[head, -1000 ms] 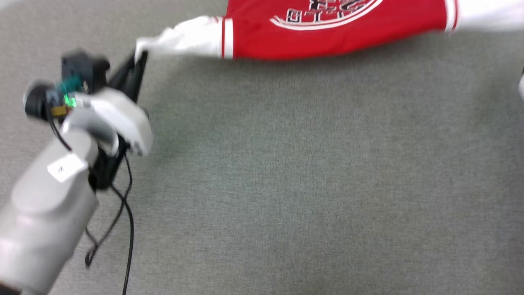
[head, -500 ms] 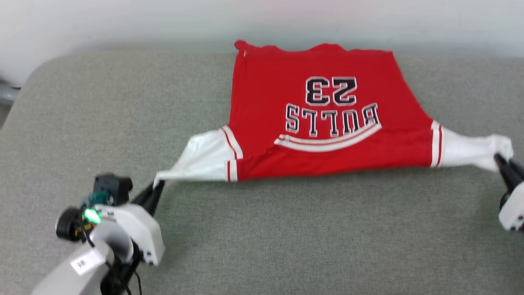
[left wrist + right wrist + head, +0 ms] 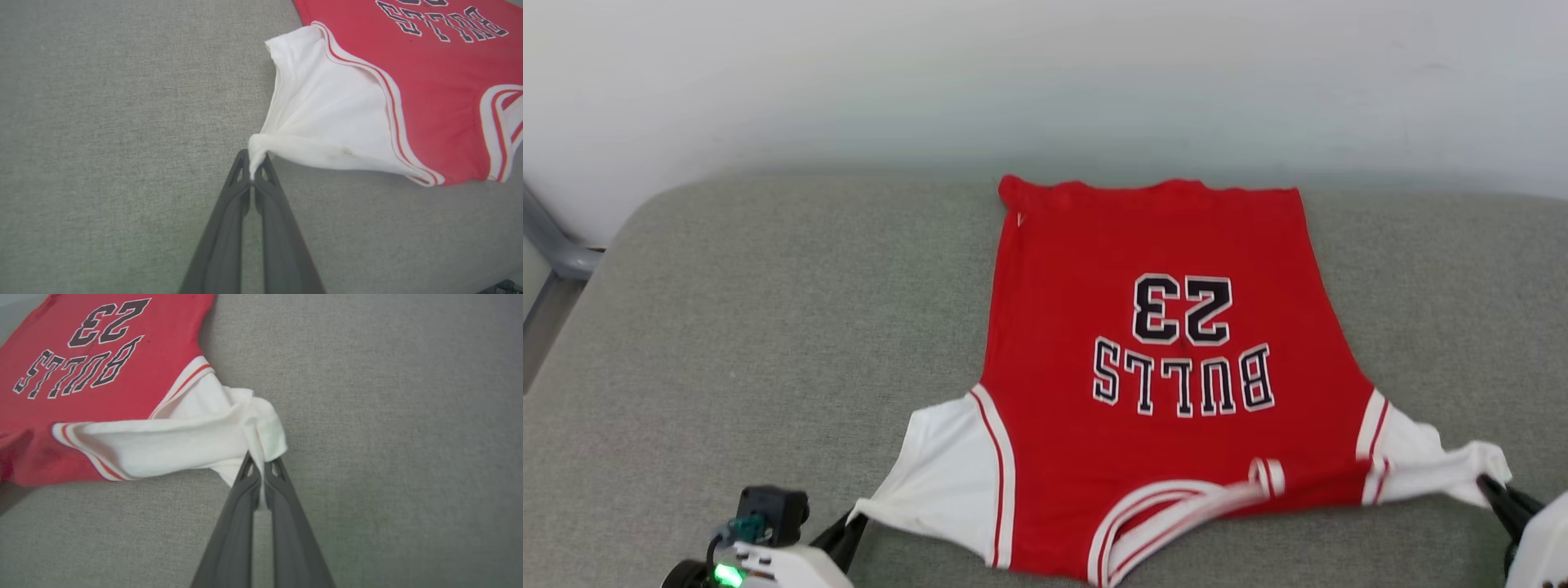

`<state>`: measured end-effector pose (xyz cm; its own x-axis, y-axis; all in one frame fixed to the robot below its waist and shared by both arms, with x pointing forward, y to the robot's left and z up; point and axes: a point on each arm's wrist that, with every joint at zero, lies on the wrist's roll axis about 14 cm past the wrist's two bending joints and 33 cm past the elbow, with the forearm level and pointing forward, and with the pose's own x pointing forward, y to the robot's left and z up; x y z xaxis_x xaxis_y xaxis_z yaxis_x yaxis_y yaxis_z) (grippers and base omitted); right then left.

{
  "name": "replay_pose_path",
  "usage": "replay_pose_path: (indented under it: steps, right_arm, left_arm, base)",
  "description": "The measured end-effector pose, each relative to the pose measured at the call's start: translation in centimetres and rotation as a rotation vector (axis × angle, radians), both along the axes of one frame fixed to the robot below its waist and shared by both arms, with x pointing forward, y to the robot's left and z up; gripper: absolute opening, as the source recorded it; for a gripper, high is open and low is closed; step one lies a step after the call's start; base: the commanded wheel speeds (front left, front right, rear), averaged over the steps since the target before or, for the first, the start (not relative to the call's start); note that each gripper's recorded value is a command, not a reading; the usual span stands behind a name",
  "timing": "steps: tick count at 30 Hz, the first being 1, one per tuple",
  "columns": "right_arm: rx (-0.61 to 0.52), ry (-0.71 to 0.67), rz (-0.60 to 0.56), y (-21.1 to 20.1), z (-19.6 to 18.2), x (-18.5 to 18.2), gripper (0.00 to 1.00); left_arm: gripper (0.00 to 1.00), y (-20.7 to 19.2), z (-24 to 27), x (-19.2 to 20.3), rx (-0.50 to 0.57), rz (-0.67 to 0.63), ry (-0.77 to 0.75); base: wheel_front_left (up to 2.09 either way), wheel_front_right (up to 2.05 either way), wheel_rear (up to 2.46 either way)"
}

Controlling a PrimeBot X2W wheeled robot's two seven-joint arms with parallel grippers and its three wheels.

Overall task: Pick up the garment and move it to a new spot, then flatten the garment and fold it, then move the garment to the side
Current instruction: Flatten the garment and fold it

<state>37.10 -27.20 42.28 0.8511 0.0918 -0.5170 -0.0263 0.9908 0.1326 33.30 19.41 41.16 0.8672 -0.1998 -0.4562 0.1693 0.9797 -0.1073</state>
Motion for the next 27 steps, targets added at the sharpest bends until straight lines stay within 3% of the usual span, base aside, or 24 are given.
replay_pose_path:
  steps: [11,18,19,20,21,27]
  right_arm:
    - [0.036,0.143,-0.005,-0.5,-2.1,-5.6,0.00]
    - [0.027,0.175,0.007,-0.4,-2.3,-6.2,0.00]
    - [0.028,0.173,0.004,-0.4,-2.3,-6.1,0.27]
    - [0.028,0.174,0.005,-0.3,-2.3,-6.0,0.72]
    - [0.035,0.183,0.007,-0.2,-2.3,-6.0,1.00]
    - [0.107,0.185,0.041,1.2,-0.8,-4.3,1.00]
  left_arm:
    - [0.00,0.4,-1.0,-4.4,-0.026,0.019,0.084]
    - [0.00,-0.4,-1.0,-5.0,-0.047,-0.018,0.127]
    - [0.00,-0.5,-1.1,-5.1,-0.035,-0.032,0.134]
    - [0.00,-0.8,-1.1,-5.2,-0.031,-0.047,0.141]
    - [0.00,-1.0,-1.1,-5.2,-0.034,-0.058,0.147]
    - [0.00,-3.2,-0.1,-5.2,-0.073,-0.136,0.194]
  base:
    - [0.00,0.00,0.00]
    - [0.00,0.00,0.00]
    - [0.00,0.00,0.00]
    - [0.00,0.00,0.00]
    - [0.00,0.00,0.00]
    - [0.00,0.00,0.00]
